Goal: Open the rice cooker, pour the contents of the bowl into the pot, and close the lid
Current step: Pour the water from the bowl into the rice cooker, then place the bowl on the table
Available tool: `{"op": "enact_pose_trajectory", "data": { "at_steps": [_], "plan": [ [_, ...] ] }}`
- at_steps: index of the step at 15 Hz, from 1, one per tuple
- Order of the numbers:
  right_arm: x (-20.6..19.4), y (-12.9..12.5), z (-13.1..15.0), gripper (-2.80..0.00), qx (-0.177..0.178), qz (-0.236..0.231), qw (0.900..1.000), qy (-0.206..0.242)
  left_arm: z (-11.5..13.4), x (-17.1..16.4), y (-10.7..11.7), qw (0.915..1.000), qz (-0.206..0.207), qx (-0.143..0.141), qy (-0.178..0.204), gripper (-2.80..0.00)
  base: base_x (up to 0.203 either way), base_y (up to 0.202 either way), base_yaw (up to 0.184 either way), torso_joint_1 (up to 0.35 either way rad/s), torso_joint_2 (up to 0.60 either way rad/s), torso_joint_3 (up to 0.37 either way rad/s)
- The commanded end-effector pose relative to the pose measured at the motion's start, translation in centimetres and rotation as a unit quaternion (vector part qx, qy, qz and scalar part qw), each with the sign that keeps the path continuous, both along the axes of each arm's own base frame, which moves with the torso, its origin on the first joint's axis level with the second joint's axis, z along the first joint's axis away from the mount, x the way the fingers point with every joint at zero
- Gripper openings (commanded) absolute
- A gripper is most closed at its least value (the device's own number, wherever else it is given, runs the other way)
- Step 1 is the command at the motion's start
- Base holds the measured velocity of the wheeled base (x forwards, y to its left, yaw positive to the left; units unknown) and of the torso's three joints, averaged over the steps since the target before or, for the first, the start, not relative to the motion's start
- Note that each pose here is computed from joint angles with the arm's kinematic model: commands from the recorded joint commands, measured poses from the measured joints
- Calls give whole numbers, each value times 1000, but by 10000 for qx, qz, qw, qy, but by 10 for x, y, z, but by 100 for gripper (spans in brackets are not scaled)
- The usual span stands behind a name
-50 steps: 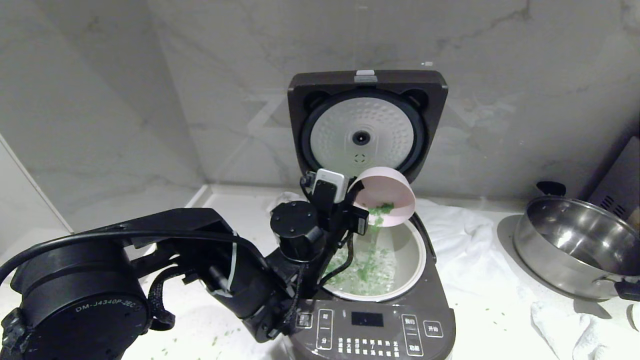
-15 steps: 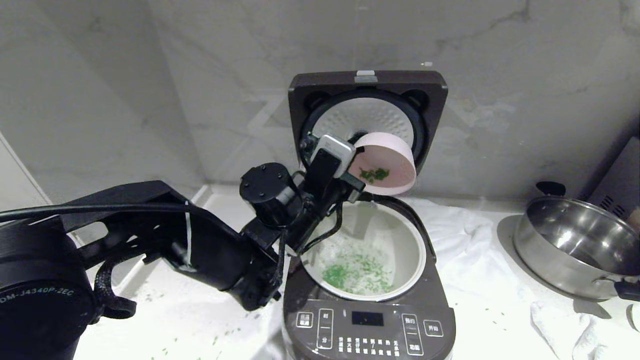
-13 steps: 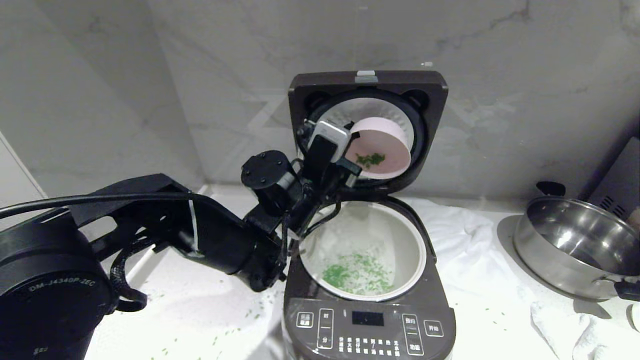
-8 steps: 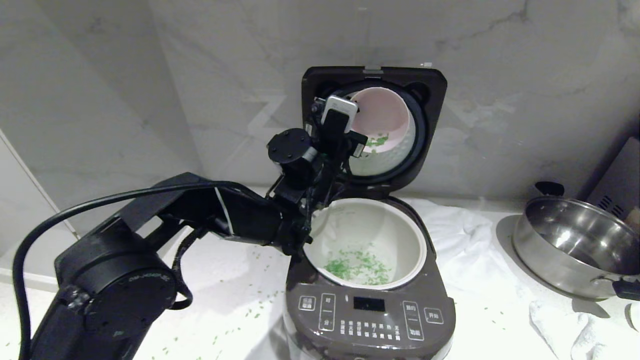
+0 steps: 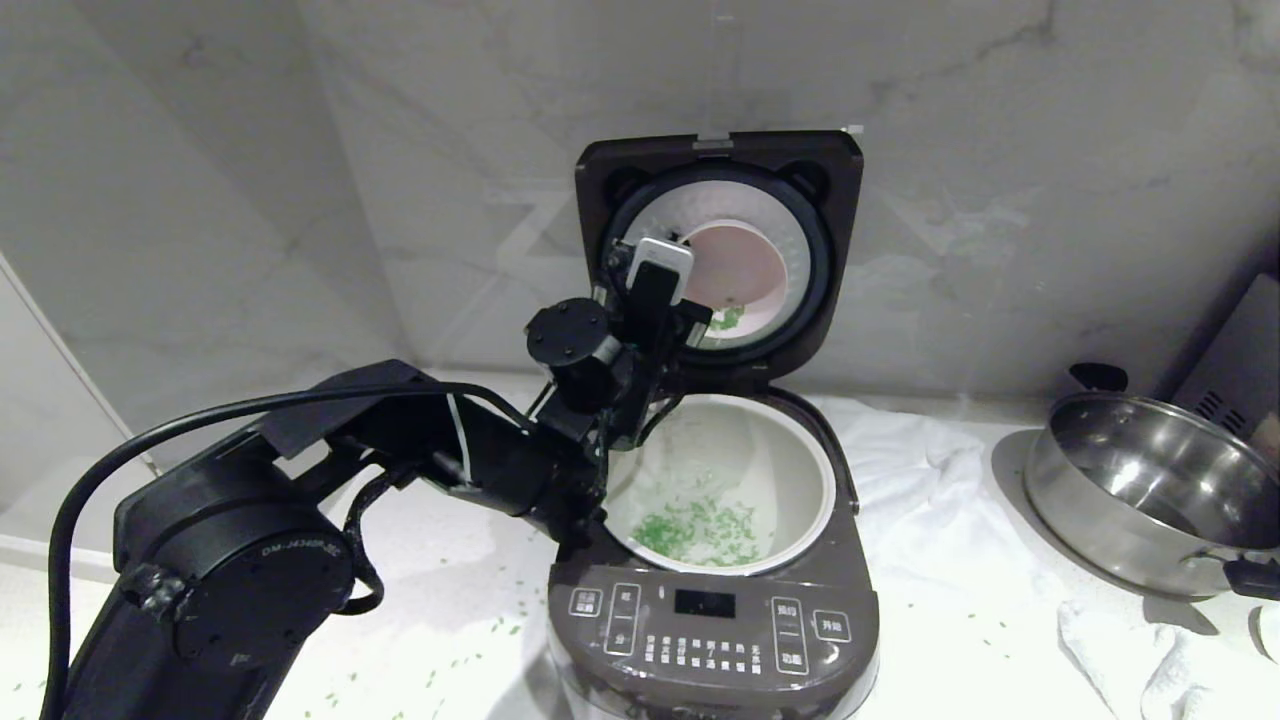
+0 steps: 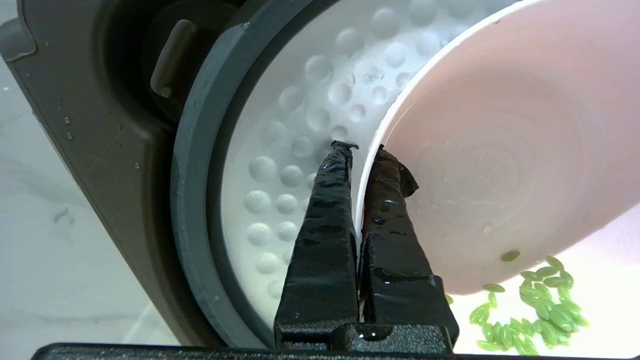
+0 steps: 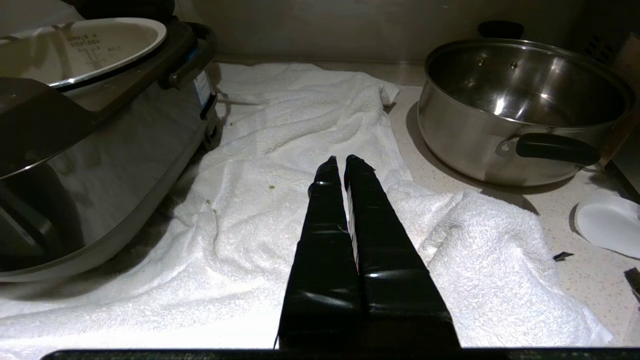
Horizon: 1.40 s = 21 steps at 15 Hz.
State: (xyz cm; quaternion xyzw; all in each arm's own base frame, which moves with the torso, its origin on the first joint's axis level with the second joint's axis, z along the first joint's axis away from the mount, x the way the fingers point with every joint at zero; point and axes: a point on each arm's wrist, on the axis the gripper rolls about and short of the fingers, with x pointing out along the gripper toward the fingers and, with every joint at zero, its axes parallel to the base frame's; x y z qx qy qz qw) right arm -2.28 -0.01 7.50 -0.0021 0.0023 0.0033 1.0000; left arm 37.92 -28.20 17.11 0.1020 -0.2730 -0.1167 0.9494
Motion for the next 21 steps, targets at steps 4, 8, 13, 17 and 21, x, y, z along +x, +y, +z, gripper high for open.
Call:
{"op": "enact_pose_trajectory", "data": {
  "at_steps": [4,8,13,17,21],
  "plan": [
    [0,0,-1,-280,-2,5,10000,7,28,-19,14,9997,-54,-195,-148,-280,0,0,0,0,0,0],
    [0,0,0,-280,-2,5,10000,0,11,-43,28,9992,-354,7,160,-280,0,0,0,0,0,0],
    [0,0,0,-280,-2,5,10000,0,-24,-70,61,9799,-1330,1401,508,-280,0,0,0,0,0,0],
    [0,0,-1,-280,-2,5,10000,7,-29,-72,53,9704,-1069,2165,93,-280,0,0,0,0,0,0],
    [0,0,-1,-280,-2,5,10000,5,-24,-61,28,9806,-434,1914,-19,-280,0,0,0,0,0,0]
  ]
}}
